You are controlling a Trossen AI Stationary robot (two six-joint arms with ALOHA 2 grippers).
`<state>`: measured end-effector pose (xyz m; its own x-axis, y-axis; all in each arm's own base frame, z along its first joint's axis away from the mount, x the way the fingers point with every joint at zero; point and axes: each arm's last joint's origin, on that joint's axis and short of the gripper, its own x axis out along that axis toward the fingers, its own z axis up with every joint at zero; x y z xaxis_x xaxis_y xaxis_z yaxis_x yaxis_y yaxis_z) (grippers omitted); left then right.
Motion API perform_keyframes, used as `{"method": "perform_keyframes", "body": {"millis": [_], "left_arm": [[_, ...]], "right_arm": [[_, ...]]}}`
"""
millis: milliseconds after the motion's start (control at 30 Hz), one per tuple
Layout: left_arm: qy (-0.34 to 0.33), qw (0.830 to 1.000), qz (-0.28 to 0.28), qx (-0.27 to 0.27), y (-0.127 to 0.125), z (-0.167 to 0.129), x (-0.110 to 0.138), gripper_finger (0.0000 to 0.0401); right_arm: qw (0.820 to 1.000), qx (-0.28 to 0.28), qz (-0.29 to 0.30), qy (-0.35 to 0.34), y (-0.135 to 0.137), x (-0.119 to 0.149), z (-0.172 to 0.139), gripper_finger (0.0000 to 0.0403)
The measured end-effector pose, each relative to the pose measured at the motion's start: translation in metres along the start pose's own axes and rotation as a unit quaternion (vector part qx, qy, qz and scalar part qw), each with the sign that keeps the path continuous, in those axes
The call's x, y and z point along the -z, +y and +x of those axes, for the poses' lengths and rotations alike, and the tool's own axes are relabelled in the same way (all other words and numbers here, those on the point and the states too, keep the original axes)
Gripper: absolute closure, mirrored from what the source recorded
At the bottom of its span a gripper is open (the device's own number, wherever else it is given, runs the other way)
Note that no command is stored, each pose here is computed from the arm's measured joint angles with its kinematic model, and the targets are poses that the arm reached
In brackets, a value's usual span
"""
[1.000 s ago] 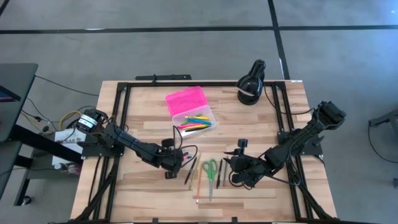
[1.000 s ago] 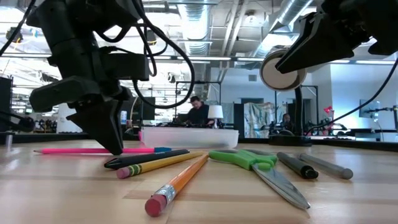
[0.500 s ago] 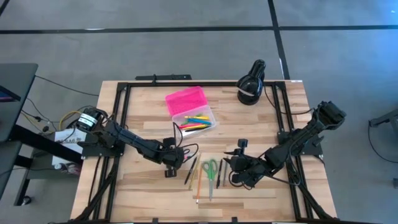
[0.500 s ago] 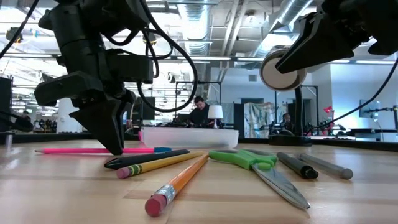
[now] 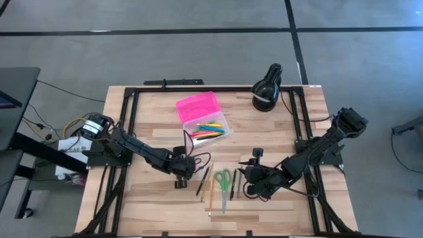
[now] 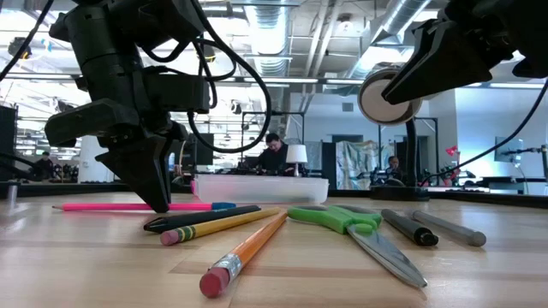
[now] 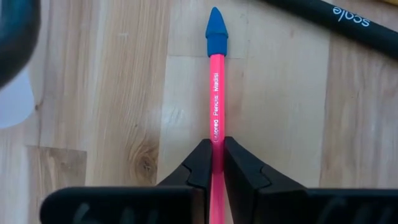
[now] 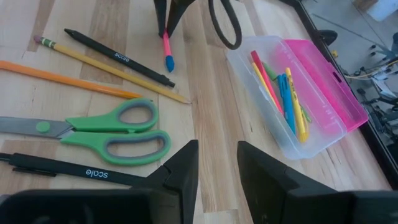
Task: Pick & place school supplies into a supply box
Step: Put the pink pencil into the pink supply box
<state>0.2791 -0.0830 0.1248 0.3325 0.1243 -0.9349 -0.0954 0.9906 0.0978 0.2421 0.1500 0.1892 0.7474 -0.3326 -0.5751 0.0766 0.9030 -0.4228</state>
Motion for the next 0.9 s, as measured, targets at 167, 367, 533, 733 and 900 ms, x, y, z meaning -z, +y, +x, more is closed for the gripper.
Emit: {"method": "perform_keyframes", "body": {"millis": [167,367,533,733,900], "left_arm": [[-0.009,1.0,-0.001,-0.03,0.005,-0.008,0.002,0.0385],[-0.038,0.996,-0.014,-0.073,0.013,-0.017,-0.002,0.0386],[-0.065,0.992,-0.039,-0.098,0.028,-0.025,-0.01,0.0386],[-0.112,0.985,-0.06,-0.119,0.056,-0.037,-0.024,0.0386],[-0.162,0.973,-0.09,-0.134,0.094,-0.041,-0.04,0.0387]], "right_arm": [[1.0,-0.001,0.0,0.0,0.0,0.0,0.0,0.0296],[1.0,-0.001,0.01,0.002,0.0,0.0,0.0,0.0296],[1.0,-0.001,0.023,0.003,0.0,0.001,0.0,0.0296],[0.999,-0.001,0.036,0.003,0.0,0.001,0.0,0.0296],[0.999,-0.001,0.041,0.002,0.0,0.001,0.0,0.0296]]}}
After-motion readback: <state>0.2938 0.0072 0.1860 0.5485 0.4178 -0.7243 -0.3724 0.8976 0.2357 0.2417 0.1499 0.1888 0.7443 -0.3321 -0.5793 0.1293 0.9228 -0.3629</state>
